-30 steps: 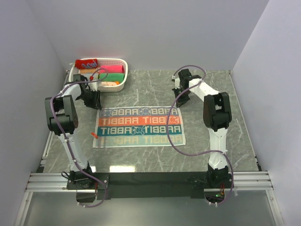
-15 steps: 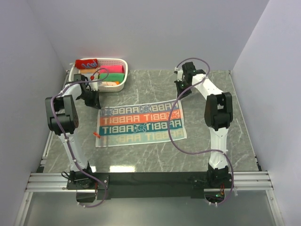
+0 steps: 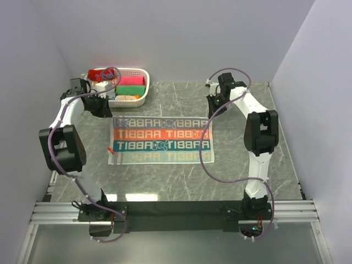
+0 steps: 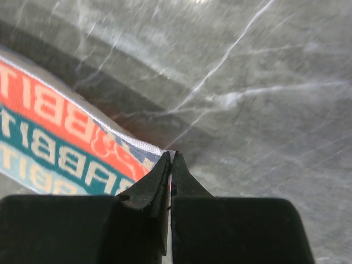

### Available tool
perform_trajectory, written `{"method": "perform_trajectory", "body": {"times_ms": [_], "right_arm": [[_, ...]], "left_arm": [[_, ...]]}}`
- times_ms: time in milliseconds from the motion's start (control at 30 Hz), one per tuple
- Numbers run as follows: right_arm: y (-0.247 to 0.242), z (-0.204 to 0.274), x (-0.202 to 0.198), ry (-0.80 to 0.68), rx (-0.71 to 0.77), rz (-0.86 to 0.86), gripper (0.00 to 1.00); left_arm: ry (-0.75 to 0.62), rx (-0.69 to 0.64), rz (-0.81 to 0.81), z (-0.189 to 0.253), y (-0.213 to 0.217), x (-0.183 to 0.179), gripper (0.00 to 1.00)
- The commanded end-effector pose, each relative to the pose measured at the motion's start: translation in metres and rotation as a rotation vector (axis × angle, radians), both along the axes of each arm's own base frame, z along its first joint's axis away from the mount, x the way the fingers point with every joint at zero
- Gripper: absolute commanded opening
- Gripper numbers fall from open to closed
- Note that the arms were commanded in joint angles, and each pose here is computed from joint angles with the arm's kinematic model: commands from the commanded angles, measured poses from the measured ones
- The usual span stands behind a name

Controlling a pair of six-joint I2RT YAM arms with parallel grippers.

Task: Roll the towels
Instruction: Fold the towel

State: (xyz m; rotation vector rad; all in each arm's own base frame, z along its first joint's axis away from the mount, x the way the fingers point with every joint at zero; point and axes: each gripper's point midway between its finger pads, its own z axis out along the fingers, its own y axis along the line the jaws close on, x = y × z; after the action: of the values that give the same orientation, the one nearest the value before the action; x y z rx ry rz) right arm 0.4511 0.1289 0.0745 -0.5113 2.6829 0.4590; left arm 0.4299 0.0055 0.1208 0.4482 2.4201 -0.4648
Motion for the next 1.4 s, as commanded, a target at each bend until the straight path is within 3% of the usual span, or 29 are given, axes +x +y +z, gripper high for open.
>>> {"method": "perform_trajectory", "body": {"times_ms": [0, 267, 567, 1067, 1367], "right_arm": [[0.000, 0.027, -0.019, -0.025, 0.019, 0.060, 0.00], [-0.005, 0.047, -0.068, -0.022, 0.029, 0.123, 0.00], [-0.003, -0.006, -0.133, 0.145, 0.062, 0.115, 0.00], [0.009, -0.038, -0.142, 0.209, 0.014, 0.157, 0.00], [0.014, -0.014, -0.143, 0.162, 0.028, 0.165, 0.00]], "left_arm": [[-0.026, -0.024, -0.108, 0.013, -0.011, -0.027, 0.00], [-0.005, 0.070, -0.241, 0.009, 0.002, -0.095, 0.00], [0.087, 0.148, -0.288, -0.040, 0.021, -0.146, 0.00], [0.168, 0.168, -0.266, -0.087, 0.026, -0.161, 0.01], [0.124, 0.148, -0.255, -0.064, 0.022, -0.154, 0.01]]}}
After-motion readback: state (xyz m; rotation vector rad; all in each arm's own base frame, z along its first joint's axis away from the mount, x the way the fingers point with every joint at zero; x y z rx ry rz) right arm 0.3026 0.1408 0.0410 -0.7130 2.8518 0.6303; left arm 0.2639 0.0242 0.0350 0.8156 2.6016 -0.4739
